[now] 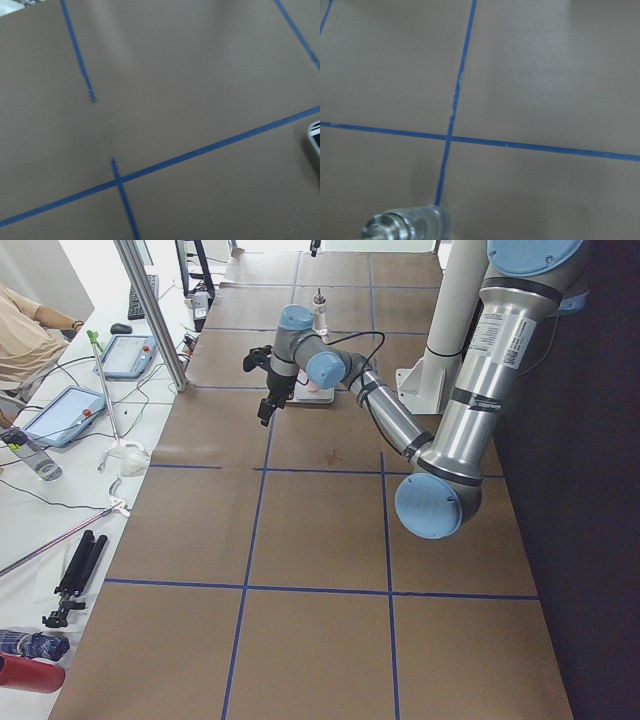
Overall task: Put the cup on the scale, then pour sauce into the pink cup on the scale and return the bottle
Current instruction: 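Open the left gripper and withdraw the left arm away from the scale, then move the right gripper to the glass sauce bottle and grasp it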
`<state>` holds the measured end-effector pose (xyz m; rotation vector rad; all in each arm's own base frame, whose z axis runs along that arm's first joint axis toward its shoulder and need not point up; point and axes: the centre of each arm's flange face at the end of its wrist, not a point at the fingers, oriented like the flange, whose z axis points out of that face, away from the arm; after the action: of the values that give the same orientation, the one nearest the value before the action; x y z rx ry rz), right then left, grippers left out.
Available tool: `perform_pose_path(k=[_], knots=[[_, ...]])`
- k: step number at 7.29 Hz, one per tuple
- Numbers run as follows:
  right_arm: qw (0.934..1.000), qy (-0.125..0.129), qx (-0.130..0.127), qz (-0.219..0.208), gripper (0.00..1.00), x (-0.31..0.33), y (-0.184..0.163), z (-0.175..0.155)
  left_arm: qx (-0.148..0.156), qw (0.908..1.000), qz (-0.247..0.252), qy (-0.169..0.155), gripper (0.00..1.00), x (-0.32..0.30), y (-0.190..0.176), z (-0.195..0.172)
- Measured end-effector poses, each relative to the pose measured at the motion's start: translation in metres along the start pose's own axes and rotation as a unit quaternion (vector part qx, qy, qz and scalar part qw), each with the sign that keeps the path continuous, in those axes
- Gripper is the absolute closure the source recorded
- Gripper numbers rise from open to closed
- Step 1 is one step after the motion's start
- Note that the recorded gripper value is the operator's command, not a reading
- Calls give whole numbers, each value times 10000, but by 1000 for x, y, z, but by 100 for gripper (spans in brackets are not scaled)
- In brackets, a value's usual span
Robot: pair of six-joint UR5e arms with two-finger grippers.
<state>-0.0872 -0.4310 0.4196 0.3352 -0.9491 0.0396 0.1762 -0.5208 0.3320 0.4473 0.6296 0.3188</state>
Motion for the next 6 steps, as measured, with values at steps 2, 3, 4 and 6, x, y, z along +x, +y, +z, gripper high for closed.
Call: perform_pose_path(k=[2, 3, 4, 6], knots=[[9994, -32, 147, 323, 0, -90, 21, 13, -406, 9982, 225, -379, 0, -178, 53, -5], [9989, -24, 216, 404, 0, -121, 33, 13, -714, 9968, -170, -318, 0, -260, 90, 8], [9987, 4, 302, 418, 0, -144, 45, 11, -988, 9933, -595, -56, 0, -311, 128, 30], [9963, 338, 705, 359, 0, -176, 76, 33, -1224, 9863, -1026, 405, 0, -343, 175, 59]])
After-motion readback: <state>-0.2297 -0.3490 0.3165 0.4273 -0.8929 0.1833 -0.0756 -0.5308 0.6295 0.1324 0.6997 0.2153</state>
